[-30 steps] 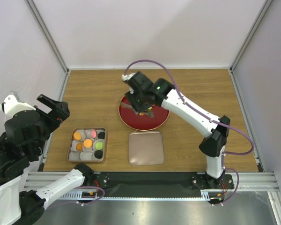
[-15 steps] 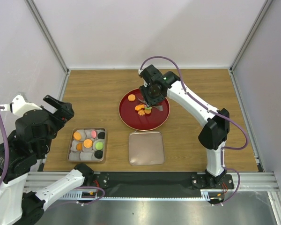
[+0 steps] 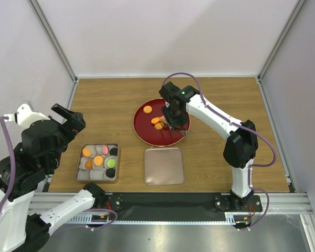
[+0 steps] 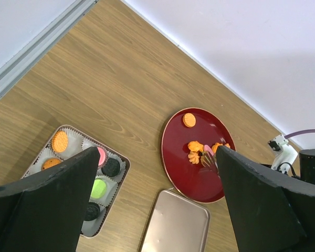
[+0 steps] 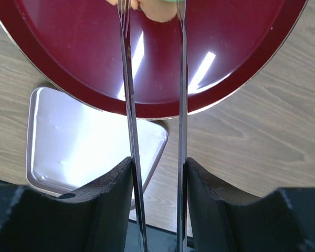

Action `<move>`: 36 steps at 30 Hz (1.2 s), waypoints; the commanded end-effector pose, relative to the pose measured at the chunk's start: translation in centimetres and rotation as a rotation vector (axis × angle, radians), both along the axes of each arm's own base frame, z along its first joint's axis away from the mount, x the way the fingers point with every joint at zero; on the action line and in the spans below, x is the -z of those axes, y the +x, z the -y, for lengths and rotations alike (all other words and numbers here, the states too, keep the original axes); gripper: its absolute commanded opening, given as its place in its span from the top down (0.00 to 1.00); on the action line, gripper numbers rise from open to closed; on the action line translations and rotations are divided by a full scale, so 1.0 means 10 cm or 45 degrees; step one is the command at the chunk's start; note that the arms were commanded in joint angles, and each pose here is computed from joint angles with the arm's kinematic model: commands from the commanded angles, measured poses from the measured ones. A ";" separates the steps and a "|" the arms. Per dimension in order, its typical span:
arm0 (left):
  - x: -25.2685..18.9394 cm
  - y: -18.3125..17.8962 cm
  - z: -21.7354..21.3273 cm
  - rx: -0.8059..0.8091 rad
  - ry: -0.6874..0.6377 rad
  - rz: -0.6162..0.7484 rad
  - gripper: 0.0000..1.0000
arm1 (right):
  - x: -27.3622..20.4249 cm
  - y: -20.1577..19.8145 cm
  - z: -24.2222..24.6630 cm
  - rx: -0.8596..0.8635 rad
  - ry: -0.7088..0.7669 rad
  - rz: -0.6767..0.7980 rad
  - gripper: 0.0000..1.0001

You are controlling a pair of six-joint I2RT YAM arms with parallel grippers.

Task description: Pack the cookies

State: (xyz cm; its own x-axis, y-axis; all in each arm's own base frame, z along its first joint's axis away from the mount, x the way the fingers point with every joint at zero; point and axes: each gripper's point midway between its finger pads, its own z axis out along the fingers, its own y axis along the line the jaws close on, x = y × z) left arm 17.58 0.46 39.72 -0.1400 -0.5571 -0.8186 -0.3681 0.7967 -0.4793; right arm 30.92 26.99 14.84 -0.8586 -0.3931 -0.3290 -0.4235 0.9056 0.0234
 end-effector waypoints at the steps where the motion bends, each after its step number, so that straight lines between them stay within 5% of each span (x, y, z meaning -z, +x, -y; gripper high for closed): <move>1: -0.04 0.07 0.04 0.007 0.009 0.018 0.00 | -0.26 -0.01 0.05 0.042 0.061 0.052 0.52; 36: -0.04 0.02 0.04 0.044 0.018 0.023 0.00 | -0.06 0.13 0.00 0.120 0.177 -0.038 0.51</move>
State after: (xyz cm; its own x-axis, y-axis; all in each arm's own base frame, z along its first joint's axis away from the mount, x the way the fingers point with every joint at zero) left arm 17.56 0.19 39.94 -0.1454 -0.5467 -0.8246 -0.3384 0.8107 -0.4778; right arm 31.77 26.31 15.29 -0.9035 -0.2703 -0.3326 -0.3312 0.9329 0.1415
